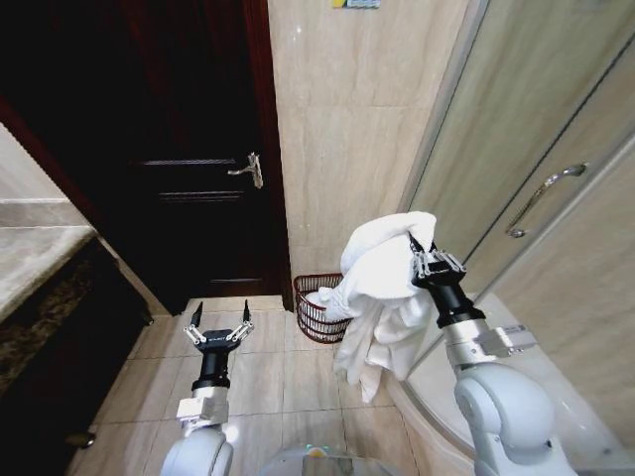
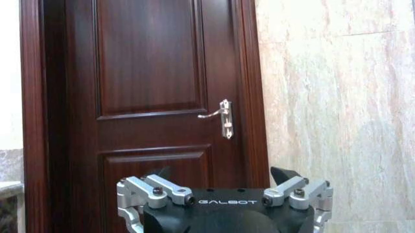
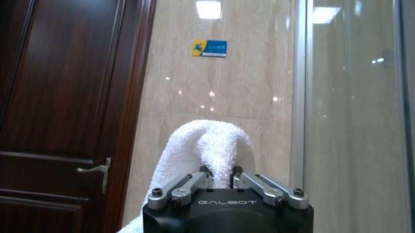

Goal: Discard the used towel into the hamper.

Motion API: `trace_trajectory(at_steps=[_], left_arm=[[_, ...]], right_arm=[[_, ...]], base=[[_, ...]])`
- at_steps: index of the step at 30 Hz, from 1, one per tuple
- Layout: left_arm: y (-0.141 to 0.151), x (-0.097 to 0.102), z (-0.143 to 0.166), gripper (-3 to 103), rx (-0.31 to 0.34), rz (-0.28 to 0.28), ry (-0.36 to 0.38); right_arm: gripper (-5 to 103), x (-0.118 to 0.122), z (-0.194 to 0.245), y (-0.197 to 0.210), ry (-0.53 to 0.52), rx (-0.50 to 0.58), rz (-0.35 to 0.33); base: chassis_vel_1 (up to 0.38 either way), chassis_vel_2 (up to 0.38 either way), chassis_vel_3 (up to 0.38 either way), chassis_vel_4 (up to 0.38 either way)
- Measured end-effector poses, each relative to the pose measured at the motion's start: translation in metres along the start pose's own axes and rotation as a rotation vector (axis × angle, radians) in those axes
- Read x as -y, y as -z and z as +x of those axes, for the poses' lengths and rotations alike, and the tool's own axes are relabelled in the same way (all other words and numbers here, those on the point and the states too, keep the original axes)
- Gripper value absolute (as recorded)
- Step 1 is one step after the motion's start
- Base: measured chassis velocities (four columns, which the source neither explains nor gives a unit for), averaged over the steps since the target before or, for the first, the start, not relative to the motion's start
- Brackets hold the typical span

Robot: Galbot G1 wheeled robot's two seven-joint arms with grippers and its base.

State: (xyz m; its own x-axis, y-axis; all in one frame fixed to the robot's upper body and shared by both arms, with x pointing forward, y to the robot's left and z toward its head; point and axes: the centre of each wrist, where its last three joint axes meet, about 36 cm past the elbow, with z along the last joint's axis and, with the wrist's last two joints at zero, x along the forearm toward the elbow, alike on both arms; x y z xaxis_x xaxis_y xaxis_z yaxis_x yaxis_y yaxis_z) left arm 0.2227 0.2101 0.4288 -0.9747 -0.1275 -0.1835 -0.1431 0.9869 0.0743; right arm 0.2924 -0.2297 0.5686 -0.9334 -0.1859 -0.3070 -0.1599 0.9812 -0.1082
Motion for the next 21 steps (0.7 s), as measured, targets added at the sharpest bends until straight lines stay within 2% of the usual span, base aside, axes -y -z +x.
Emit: trace_trajectory(at_steps=[21], left_arm=[[0.0008, 0.0001, 0.0008, 100, -0.002, 0.001, 0.006]], right_arm=[[12, -0.0017, 0.0017, 0.0005, -0.001, 0.001, -0.002]], base=[[0.005, 0.005, 0.004, 0.004]])
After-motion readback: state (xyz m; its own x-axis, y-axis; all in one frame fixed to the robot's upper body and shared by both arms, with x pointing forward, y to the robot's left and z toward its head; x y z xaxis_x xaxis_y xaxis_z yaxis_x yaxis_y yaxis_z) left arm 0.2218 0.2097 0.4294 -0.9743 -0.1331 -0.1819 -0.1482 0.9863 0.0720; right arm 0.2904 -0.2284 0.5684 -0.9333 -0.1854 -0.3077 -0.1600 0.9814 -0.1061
